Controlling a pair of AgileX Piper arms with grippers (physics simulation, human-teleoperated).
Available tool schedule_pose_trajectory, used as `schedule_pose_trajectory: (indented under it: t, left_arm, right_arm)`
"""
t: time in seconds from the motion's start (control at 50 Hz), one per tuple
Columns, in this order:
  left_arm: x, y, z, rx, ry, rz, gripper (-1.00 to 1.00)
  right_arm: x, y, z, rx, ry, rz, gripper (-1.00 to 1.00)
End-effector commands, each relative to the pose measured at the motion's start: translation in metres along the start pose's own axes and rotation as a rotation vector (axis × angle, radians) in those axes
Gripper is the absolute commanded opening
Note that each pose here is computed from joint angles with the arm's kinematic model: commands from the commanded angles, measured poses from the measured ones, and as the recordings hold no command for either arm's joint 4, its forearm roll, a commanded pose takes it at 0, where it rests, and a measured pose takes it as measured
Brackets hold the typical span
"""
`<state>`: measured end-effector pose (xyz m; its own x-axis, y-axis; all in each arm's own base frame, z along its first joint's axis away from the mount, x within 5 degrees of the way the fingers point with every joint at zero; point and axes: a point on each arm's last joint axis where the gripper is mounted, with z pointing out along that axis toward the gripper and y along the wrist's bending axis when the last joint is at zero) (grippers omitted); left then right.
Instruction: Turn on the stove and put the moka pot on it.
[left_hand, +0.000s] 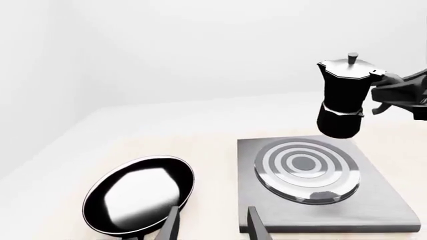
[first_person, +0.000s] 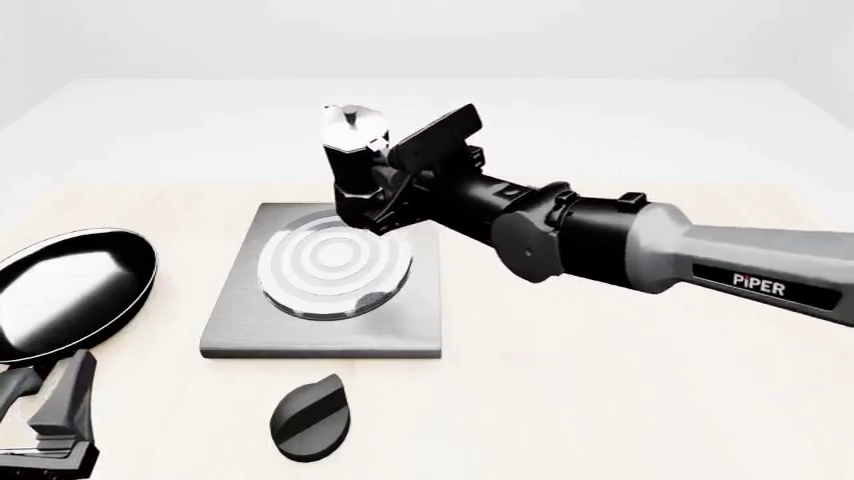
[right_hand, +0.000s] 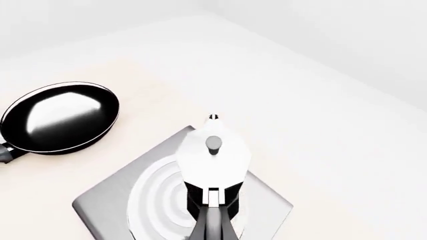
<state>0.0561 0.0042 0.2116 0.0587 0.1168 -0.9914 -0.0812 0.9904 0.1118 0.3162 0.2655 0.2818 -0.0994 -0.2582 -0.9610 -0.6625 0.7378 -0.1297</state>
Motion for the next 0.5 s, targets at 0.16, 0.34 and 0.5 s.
schedule_pose_trajectory:
  t: [0.16,0.34,0.5]
  left_arm:
    - [0.001,0.000,0.000,0.000,0.011,-0.005,1.00]
    - [0.001,0.000,0.000,0.002,0.011,-0.001,1.00]
    - [0.001,0.000,0.000,0.002,0.014,0.002,1.00]
  right_arm:
    - [-0.006,0.028,0.030,-0.059,-0.029,0.033,-1.00]
    - [0.004,0.034,0.039,-0.070,-0.021,0.046,-1.00]
    - [0.017,0.033,0.051,-0.065,-0.002,0.058,-1.00]
